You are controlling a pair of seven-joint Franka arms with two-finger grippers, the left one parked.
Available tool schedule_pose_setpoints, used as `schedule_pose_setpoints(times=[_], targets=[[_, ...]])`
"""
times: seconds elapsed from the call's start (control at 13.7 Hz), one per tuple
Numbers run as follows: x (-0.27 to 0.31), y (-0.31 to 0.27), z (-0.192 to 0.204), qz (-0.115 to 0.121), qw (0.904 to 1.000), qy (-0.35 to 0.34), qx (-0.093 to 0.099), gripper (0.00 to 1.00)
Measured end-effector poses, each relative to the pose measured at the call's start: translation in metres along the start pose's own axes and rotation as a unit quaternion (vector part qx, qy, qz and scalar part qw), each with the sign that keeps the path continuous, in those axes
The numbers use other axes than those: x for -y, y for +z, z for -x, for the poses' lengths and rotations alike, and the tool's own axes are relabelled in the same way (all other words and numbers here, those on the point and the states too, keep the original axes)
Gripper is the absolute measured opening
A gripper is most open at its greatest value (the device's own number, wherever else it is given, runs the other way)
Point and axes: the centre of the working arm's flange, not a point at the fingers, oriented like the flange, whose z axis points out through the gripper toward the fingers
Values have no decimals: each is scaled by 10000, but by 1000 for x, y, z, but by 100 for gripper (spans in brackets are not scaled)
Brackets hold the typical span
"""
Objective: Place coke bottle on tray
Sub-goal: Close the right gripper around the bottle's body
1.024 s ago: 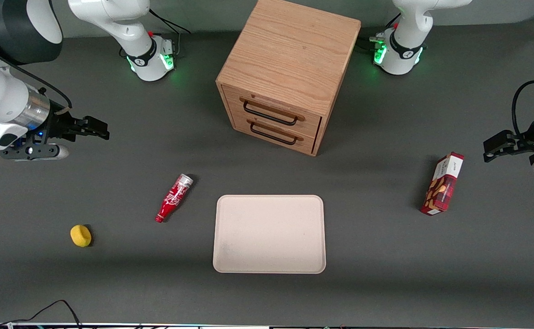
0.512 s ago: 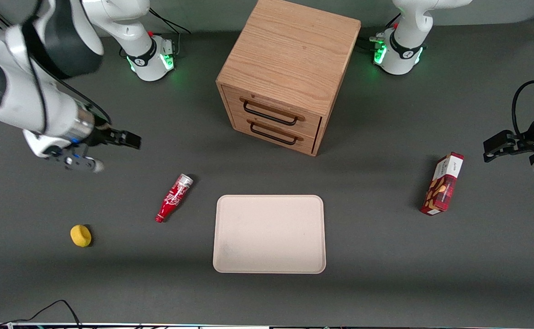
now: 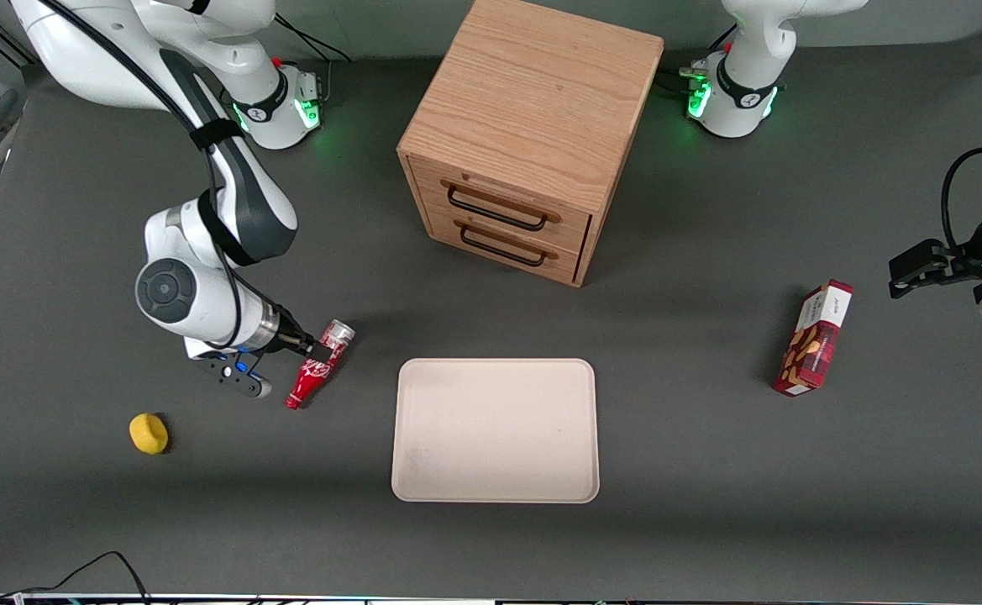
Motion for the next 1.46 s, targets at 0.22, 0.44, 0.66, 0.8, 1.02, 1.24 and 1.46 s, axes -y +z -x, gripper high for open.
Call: schedule_pose_setpoints(times=[0.22,0.44,0.66,0.8,1.02,1.24,1.46], targets=[[-6,47,8,-69,9997,63,-243,100],[-10,76,11,-26,9995,89,-318,100],[-9,99,10,70,9985,214,-491,100],[-7,113,10,33,9984,251,-515,100],[-7,123,10,24,9985,252,-488,98],[-6,126,10,3,9985,250,-490,89],[-6,126,9,13,9984,213,-521,55]])
